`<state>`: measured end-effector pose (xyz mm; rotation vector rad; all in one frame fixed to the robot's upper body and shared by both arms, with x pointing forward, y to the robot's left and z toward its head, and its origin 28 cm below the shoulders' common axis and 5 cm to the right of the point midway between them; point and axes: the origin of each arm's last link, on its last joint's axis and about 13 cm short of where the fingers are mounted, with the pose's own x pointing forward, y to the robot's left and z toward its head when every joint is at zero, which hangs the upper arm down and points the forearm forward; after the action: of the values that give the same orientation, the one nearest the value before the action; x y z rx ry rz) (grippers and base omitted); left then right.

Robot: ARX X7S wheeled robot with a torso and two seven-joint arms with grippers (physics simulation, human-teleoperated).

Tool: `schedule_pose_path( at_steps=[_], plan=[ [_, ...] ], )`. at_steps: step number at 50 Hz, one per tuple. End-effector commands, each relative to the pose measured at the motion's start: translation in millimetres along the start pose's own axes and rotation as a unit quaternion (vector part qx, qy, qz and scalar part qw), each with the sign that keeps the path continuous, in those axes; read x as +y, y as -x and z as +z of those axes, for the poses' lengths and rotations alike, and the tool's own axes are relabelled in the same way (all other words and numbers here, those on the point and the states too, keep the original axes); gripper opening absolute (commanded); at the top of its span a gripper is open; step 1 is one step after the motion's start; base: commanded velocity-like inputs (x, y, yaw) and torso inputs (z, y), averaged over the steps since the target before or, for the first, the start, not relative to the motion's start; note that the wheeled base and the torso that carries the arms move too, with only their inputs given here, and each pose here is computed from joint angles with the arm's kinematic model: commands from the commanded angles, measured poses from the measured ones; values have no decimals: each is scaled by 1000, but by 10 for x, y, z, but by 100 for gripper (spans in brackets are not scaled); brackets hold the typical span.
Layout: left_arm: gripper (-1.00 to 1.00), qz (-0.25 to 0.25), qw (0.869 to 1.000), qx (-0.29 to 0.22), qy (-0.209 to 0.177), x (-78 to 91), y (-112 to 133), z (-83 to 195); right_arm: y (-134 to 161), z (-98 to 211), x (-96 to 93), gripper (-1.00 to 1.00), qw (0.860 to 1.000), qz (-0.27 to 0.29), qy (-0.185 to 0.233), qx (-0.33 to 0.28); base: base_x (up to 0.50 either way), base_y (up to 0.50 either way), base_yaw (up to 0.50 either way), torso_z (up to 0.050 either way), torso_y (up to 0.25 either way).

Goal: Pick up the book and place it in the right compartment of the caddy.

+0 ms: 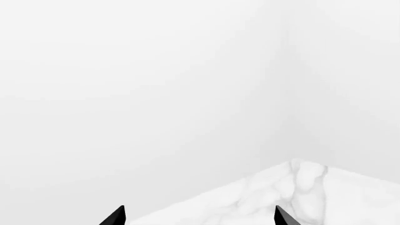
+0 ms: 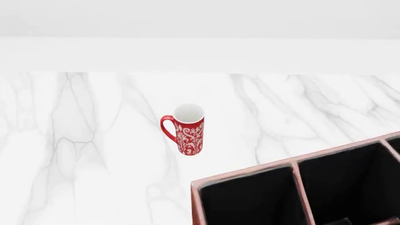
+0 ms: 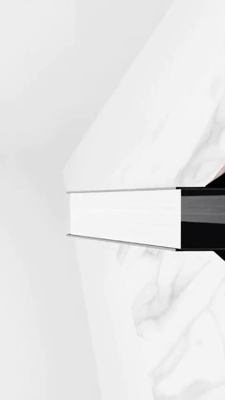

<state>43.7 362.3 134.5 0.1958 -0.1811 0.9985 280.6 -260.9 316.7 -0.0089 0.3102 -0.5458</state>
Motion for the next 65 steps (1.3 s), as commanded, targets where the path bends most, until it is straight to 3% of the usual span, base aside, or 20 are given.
schedule_pose_path(
  at_steps=[1,17,42,54,65],
  plan=[
    [100,-3,1000,-2,-2,-12,0,2,-1,21,-40,-100,1000,-19,-6,-9,0,0,0,0,0],
    [100,-4,1000,-3,7,-15,-7,14,-21,-8,-50,-100,1000,-20,-11,-2,0,0,0,0,1],
    [100,-3,1000,-3,12,-5,3,-15,17,11,-93,-100,996,-44,-41,63,0,0,0,0,2],
    [100,-3,1000,-3,12,-17,-5,-18,64,-5,-73,-100,993,-9,-51,105,0,0,0,0,1],
    [100,-6,1000,-3,13,-37,-14,-19,122,-6,-21,-100,994,5,-41,104,0,0,0,1,2]
  ],
)
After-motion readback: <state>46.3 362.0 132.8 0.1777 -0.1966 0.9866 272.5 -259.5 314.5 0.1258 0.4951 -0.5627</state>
